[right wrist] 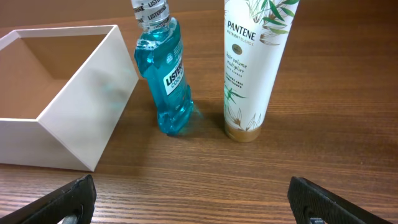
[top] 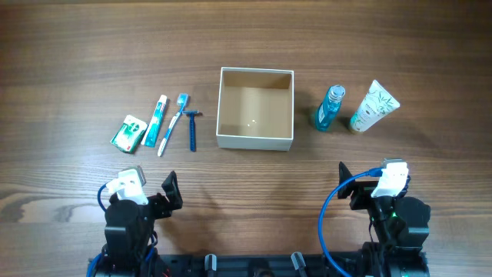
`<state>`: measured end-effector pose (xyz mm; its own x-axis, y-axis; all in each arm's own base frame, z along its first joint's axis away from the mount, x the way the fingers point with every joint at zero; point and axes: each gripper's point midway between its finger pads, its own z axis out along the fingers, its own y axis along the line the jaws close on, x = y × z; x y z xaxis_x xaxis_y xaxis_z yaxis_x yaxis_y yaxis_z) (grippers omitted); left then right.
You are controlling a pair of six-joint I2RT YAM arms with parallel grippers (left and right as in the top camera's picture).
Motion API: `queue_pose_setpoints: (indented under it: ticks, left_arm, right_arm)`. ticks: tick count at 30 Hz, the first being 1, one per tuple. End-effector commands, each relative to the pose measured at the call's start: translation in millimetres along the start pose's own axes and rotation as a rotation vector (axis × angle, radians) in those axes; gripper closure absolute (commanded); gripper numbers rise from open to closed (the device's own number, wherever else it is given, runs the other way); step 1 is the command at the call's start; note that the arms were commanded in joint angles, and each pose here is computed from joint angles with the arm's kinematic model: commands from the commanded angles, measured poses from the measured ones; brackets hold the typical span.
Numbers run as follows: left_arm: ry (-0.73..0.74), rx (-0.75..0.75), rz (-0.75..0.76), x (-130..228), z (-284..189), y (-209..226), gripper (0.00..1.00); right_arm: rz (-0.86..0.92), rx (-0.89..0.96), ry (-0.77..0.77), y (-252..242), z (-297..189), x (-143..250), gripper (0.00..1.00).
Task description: Pack container
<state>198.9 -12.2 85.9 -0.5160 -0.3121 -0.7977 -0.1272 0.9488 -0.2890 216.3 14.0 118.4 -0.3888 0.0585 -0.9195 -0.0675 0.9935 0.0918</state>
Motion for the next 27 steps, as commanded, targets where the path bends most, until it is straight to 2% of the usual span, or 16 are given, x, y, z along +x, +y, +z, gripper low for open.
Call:
queue_pose_setpoints:
  ticks: [1, 9, 11, 12, 15, 17, 20, 23, 25, 27]
  left_arm:
    - [0.018, 0.004, 0.010, 6.3, 2.6, 0.9, 0.00]
    - [0.018, 0.004, 0.010, 6.2, 2.6, 0.9, 0.00]
    - [0.018, 0.004, 0.010, 6.2, 2.6, 0.9, 0.00]
    - [0.018, 0.004, 0.010, 6.2, 2.6, 0.9, 0.00]
    - [0.018, 0.004, 0.010, 6.3, 2.6, 0.9, 0.00]
    - [0.018, 0.004, 0.010, 6.2, 2.6, 0.9, 0.00]
    - [0.018, 0.004, 0.010, 6.2, 2.6, 0.9, 0.00]
    - [0.018, 0.004, 0.010, 6.2, 2.6, 0.9, 0.00]
    - [0.018, 0.004, 0.010, 6.3, 2.6, 0.9, 0.00]
    - [0.018, 0.004, 0.010, 6.3, 2.6, 0.9, 0.00]
  right_arm:
    - [0.014, -0.014, -0.012, 2.3, -0.2, -1.0, 0.00]
    - [0.005, -0.013, -0.053, 2.3, -0.5, -10.9, 0.00]
    - [0.067, -0.029, -0.083, 4.6, -1.1, -18.7, 0.00]
    - [0.078, -0.019, -0.115, 2.7, -1.8, -26.3, 0.00]
    - [0.221, -0.148, -0.301, 20.7, -14.4, -75.8, 0.00]
    - [0.177, -0.301, -0.392, 47.3, -36.4, -109.1, 0.00]
    - [0.173, -0.358, -0.311, 62.1, -51.9, -133.0, 0.00]
    - [0.119, -0.348, -0.114, 68.2, -52.1, -154.0, 0.00]
    - [0.086, -0.338, 0.050, 70.2, -48.2, -181.8, 0.00]
    - [0.198, -0.474, 0.122, 91.9, -39.9, -222.9, 0.00]
